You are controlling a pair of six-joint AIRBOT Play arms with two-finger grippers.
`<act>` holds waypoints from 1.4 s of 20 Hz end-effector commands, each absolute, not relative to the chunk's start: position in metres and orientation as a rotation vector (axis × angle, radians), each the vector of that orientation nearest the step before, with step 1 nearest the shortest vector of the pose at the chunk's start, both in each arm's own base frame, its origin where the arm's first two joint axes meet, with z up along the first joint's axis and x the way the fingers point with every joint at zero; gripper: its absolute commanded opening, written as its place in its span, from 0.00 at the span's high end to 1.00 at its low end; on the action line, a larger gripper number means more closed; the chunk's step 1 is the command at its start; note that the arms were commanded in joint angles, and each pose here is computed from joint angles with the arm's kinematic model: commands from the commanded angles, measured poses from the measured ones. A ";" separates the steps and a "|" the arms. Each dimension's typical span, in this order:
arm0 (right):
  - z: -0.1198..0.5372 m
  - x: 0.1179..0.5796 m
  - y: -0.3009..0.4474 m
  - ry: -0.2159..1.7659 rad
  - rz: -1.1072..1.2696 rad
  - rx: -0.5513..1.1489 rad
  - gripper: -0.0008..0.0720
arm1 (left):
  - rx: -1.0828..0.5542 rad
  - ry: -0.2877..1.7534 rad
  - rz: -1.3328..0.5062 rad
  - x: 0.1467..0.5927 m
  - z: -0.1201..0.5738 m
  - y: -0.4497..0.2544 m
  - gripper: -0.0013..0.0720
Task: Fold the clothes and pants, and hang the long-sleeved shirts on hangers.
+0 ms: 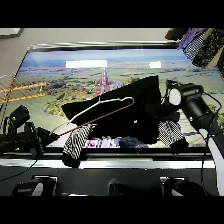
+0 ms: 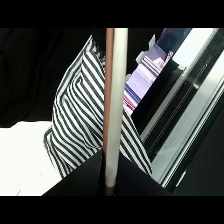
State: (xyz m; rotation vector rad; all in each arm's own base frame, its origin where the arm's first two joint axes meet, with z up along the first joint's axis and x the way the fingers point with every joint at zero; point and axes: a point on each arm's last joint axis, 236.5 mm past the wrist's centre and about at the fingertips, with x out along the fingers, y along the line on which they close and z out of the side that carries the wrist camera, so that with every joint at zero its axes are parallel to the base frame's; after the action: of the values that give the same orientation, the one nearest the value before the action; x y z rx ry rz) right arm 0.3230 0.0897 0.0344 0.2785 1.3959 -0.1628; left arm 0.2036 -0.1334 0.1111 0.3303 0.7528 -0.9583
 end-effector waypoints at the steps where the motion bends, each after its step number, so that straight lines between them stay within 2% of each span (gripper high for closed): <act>1: 0.036 0.338 0.097 1.383 -0.121 0.460 0.94 | 0.324 0.746 -0.980 0.199 0.116 -0.137 0.94; 7: 0.023 0.350 0.100 1.388 -0.119 0.500 0.94 | 0.303 0.766 -1.050 0.182 0.118 -0.146 0.94; 28: 0.019 0.353 0.106 1.396 -0.101 0.516 0.94 | 0.299 0.812 -1.142 0.179 0.106 -0.157 0.93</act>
State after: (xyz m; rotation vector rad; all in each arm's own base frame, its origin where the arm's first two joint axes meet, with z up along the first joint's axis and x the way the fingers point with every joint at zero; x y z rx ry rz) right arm 0.3531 0.1061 0.0188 0.5175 1.3945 -0.1025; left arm 0.1799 -0.1562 0.1069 0.2973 0.8084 -1.1337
